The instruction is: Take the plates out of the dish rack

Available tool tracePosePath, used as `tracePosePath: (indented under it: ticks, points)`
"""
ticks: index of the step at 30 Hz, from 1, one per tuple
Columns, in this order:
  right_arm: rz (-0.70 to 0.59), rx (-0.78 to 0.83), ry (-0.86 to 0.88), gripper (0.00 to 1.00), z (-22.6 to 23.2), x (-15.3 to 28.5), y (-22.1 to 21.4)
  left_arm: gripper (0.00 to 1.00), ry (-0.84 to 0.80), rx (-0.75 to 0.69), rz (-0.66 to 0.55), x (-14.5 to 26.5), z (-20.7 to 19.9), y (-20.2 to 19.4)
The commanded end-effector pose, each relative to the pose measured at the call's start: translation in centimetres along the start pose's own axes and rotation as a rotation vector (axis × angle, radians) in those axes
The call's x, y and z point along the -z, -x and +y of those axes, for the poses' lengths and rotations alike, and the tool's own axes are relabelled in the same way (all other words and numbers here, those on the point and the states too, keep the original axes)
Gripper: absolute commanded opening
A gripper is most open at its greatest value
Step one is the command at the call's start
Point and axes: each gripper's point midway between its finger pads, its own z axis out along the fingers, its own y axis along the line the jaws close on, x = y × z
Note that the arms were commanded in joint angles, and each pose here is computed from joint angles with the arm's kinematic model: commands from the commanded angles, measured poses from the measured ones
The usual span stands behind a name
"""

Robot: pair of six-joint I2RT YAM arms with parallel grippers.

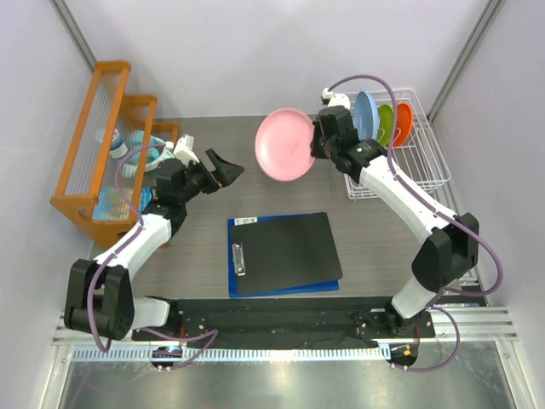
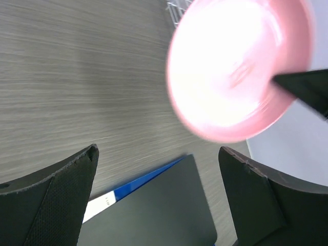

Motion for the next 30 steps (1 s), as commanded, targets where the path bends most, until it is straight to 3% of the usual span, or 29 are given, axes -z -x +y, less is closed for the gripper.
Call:
tracePosePath:
  ticks: [1,10,13,16,17,21,22,24,28,30]
  points:
    - [0.029,-0.194,0.308,0.01,5.8,3.1,-0.4,0.99,-0.195,0.037,-0.011,-0.9,-3.7,0.2]
    - [0.079,-0.311,0.534,0.03,9.4,5.3,-2.3,0.98,-0.185,0.040,-0.004,-2.8,-2.8,-1.8]
    - [0.086,-0.333,0.576,0.05,9.9,6.2,-2.5,0.92,-0.170,0.036,-0.005,-3.3,-2.2,-2.3]
    - [0.083,-0.341,0.567,0.07,9.5,6.5,-2.7,0.76,-0.152,0.039,-0.006,-3.5,-1.6,-2.5]
    - [0.085,-0.342,0.567,0.07,9.5,6.5,-2.8,0.61,-0.152,0.039,-0.006,-3.5,-1.6,-2.5]
    - [0.106,-0.344,0.565,0.07,9.4,6.3,-3.7,0.31,-0.151,0.041,-0.007,-3.6,-1.7,-2.4]
    - [0.106,-0.344,0.555,0.07,9.2,6.2,-3.9,0.17,-0.146,0.044,-0.007,-3.6,-1.6,-2.3]
    - [0.113,-0.342,0.548,0.08,9.1,5.9,-4.3,0.04,-0.136,0.045,-0.001,-3.6,-1.5,-2.4]
    - [0.118,-0.336,0.522,0.24,8.8,5.3,-4.7,0.00,-0.085,0.030,0.012,-3.5,-0.6,-2.7]
    - [0.101,-0.331,0.488,0.45,8.3,4.8,-4.6,0.00,-0.036,0.015,0.010,-3.4,0.1,-2.4]
